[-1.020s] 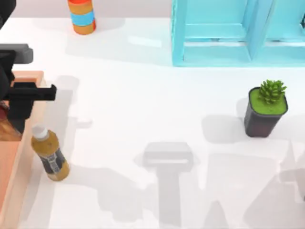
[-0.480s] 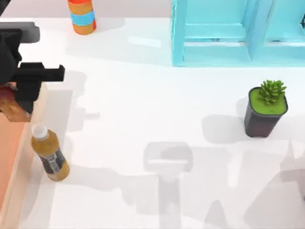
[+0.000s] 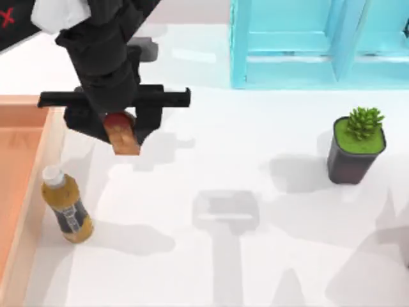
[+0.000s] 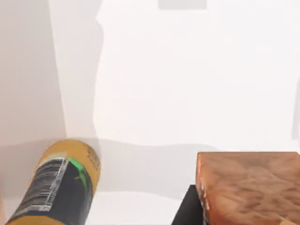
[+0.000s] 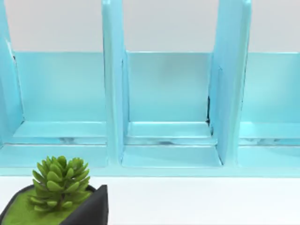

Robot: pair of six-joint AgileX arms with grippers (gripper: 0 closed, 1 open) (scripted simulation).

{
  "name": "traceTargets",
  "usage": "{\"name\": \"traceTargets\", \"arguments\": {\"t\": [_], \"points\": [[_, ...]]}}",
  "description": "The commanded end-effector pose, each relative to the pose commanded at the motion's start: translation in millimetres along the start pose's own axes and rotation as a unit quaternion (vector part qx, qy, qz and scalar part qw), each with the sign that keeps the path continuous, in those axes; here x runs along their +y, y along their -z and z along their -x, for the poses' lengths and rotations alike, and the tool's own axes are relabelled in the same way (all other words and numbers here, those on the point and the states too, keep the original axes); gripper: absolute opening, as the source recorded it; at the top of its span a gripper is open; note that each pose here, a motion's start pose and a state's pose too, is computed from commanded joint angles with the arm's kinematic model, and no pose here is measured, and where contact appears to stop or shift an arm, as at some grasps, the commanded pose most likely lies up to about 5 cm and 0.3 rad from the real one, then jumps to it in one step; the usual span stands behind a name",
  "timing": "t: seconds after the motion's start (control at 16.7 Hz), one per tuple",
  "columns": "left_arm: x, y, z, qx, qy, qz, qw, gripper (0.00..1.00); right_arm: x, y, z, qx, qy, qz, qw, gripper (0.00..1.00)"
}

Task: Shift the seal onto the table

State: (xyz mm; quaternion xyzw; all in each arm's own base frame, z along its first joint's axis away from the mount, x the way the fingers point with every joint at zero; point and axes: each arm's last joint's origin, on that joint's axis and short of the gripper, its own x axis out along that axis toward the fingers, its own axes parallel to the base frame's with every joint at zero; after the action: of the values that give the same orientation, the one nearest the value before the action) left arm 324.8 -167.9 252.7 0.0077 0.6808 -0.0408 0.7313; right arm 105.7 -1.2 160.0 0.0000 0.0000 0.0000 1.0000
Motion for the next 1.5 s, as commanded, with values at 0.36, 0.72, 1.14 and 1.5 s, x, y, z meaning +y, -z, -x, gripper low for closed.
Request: {"name": "traceTargets", "arguments": {"t": [0.36,0.72,1.14,1.5], "points": [[-45.6,-4.8,-83.5,0.035,-0.022,0.024,0.999,0.00,0.0,0.0,0.0,0.000,0.000,0.000,1.000,1.00],[-43.7,-4.8,-88.9,0.037,-0.023,0.025,0.999,0.00,0.0,0.0,0.0,0.000,0.000,0.000,1.000,1.00],[-43.7,-1.7,-127.1,0.034,-0.022,0.024,0.999,0.00,0.0,0.0,0.0,0.000,0.000,0.000,1.000,1.00],[-43.5,-1.3,-128.7,0.035,-0.022,0.024,0.999,0.15,0.0,0.0,0.0,0.000,0.000,0.000,1.000,1.00]]}}
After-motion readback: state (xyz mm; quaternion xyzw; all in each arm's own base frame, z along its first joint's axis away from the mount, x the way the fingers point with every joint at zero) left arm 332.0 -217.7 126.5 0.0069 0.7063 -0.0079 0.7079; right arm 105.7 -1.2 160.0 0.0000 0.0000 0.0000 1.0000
